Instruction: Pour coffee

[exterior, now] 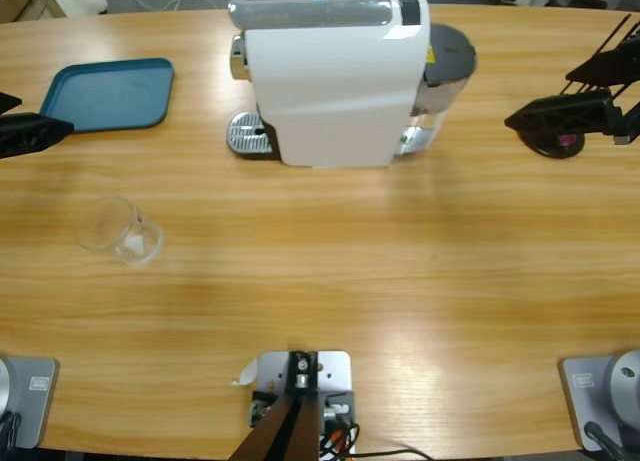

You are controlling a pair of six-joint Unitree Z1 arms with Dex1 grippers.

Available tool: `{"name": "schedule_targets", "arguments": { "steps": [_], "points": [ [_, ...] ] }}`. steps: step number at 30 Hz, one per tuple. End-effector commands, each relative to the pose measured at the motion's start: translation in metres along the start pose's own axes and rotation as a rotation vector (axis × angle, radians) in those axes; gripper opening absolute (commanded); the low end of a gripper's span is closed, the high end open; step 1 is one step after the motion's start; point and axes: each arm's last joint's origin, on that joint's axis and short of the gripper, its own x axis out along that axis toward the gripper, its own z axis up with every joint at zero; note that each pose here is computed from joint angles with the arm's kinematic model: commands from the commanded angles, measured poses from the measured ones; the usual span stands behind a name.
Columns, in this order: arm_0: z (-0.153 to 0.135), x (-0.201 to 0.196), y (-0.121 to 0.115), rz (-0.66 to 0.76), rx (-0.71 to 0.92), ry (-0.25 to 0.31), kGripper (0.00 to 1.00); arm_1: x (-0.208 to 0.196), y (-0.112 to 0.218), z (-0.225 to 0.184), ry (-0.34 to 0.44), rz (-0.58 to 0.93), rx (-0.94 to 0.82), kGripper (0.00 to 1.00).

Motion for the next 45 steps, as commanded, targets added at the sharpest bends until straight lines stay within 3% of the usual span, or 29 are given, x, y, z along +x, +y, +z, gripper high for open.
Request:
{"name": "schedule_targets", "arguments": {
  "steps": [1,5,7,11,19,25,30,36,38,45],
  "points": [
    [-0.006,0.015,0.002,-0.001,-0.014,0.054,0.987,0.010,0.002,-0.008,0.033,0.002,-0.009,0.991],
    [-0.005,0.016,0.001,-0.001,-0.023,0.051,0.985,0.005,0.003,-0.013,0.024,0.003,-0.004,0.987],
    [0.000,0.015,0.000,-0.010,-0.081,0.030,0.916,-0.003,0.004,-0.015,-0.004,0.006,0.003,0.987],
    [0.035,0.025,-0.002,-0.020,-0.206,-0.006,0.826,-0.011,0.007,-0.018,-0.025,0.011,0.002,0.987],
    [0.087,0.084,-0.004,-0.087,-0.364,0.068,0.795,-0.006,0.016,-0.016,-0.016,0.032,-0.039,0.991],
    [0.103,0.110,-0.005,-0.134,-0.402,0.107,0.799,0.001,0.016,-0.013,0.001,0.025,-0.039,0.991],
    [0.120,0.137,-0.008,-0.166,-0.535,0.128,0.798,0.007,0.016,-0.011,0.008,0.025,-0.039,0.991],
    [0.122,0.155,-0.010,-0.179,-0.618,0.161,0.733,0.010,0.016,-0.014,0.016,0.024,-0.039,0.991],
    [0.122,0.162,-0.011,-0.205,-0.639,0.178,0.657,0.011,0.016,-0.013,0.016,0.024,-0.039,0.990],
    [0.119,0.186,-0.012,-0.246,-0.658,0.211,0.655,0.011,0.016,-0.015,0.019,0.024,-0.039,0.988]
  ]
}}
